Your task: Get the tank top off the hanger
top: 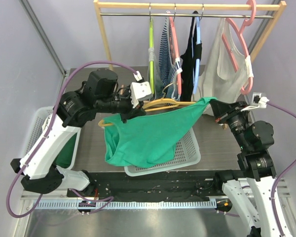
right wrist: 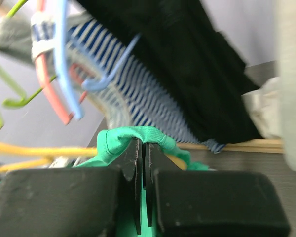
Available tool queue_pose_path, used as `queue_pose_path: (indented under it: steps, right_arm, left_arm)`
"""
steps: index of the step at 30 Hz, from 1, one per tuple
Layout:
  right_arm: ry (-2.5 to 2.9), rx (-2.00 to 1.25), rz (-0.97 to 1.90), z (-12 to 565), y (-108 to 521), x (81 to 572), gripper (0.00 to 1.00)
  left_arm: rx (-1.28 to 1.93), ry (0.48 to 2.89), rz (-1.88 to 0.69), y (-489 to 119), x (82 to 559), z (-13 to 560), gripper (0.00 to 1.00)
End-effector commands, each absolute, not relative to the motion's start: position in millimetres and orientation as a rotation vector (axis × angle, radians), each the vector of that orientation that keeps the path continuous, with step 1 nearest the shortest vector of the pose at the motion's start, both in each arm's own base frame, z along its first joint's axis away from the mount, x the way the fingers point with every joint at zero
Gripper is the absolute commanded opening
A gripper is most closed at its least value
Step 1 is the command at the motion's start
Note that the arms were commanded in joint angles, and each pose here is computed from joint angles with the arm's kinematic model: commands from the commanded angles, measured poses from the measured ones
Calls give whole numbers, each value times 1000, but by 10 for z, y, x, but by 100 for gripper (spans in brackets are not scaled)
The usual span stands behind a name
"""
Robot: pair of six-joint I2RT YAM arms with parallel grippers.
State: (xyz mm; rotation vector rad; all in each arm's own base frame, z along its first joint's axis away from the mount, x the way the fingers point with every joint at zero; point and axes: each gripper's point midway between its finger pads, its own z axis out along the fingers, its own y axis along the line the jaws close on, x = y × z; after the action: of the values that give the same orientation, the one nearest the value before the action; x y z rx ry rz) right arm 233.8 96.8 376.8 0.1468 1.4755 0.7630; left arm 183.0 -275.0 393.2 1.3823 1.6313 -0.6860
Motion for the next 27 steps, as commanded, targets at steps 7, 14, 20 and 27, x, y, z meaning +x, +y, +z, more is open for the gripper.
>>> queue_pose_path:
  steps: [7,14,20,27]
  right_arm:
    - [1539,569,400,3496,229,2724,1]
    - [1624,521,363,3210,237,2568,1]
    - [1602,481,331,3275,179,2368,1]
    - [1553,462,335,3561,165,2317,1]
  left_arm:
    - [1351,1588,-656,-2565,1710,4087,0]
    - [1263,1467,-585,-2482,1789,4440,0]
    - [1260,1389,-623,-2707,1889,4719,0]
    - [1264,1247,-639,-3005,1938,5246,0]
